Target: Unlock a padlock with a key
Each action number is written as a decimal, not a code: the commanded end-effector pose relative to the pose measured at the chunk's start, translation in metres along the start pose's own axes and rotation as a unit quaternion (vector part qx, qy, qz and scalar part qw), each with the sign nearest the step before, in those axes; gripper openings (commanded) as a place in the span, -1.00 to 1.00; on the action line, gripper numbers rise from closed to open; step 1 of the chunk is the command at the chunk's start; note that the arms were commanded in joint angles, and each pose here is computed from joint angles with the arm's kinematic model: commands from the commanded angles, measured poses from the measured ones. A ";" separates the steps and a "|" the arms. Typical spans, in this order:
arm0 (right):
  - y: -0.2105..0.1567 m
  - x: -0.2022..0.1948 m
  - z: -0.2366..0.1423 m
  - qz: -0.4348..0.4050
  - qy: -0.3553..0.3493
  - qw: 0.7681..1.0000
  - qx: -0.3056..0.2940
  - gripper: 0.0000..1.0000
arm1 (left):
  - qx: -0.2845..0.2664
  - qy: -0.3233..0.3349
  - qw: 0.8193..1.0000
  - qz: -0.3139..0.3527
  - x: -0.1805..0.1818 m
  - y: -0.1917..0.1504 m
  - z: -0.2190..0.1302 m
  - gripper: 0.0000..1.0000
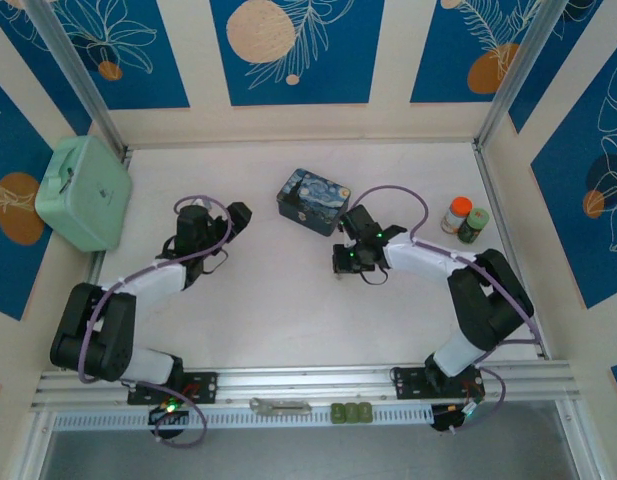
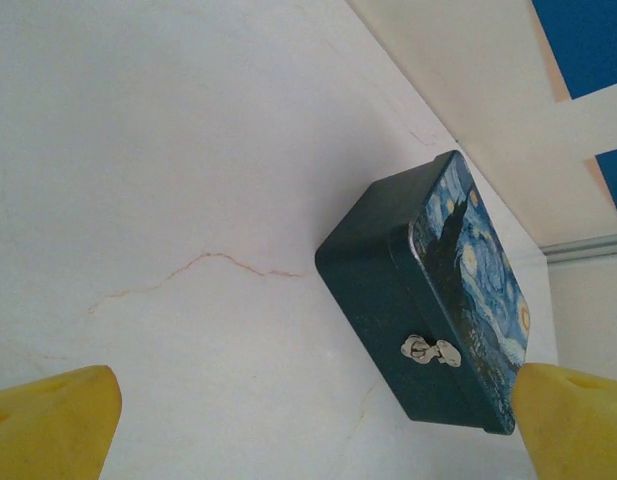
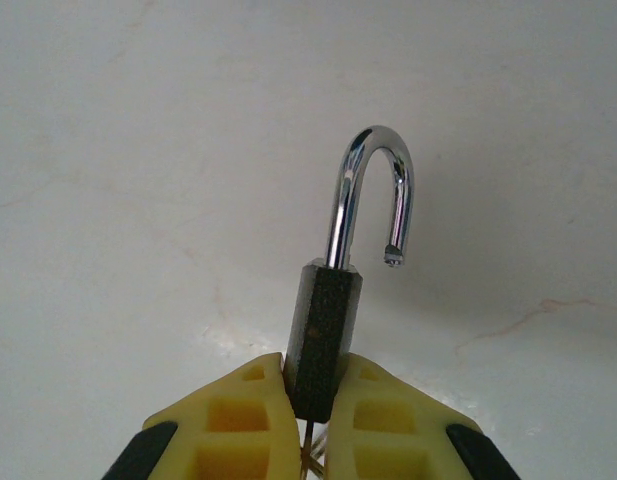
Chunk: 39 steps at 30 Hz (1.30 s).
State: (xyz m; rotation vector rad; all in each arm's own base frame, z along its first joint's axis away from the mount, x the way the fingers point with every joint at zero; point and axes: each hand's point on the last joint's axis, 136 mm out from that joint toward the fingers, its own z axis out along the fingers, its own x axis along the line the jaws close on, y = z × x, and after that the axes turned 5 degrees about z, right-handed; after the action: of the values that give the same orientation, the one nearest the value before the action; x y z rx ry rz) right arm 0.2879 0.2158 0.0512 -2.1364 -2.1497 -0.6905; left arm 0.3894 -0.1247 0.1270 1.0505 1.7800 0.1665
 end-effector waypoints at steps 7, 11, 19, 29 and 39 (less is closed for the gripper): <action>0.003 0.002 0.023 0.031 -0.030 0.999 0.006 -1.00 | -0.002 0.000 1.000 0.004 0.000 0.002 -0.001 0.99; -0.001 0.004 0.032 0.036 -0.024 0.999 0.021 -1.00 | -0.003 0.000 1.000 0.004 0.001 0.002 -0.002 0.99; 0.001 0.010 0.032 0.068 0.034 0.997 0.028 -0.65 | -0.005 -0.003 1.000 0.002 0.001 0.003 -0.004 0.99; 0.026 -0.001 -0.004 0.073 0.044 0.996 -0.022 -0.03 | -0.017 0.002 1.000 0.005 0.005 0.009 -0.010 0.99; 0.093 -0.060 -0.073 0.047 0.012 0.986 -0.162 0.39 | -0.050 0.074 0.994 0.066 0.032 0.057 -0.028 0.99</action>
State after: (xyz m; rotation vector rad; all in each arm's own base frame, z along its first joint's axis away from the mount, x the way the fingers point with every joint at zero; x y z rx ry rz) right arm 0.3502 0.1590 0.1191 -2.3150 -1.9084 -1.0930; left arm 0.3914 -0.0777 0.1370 1.0421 1.8109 0.2995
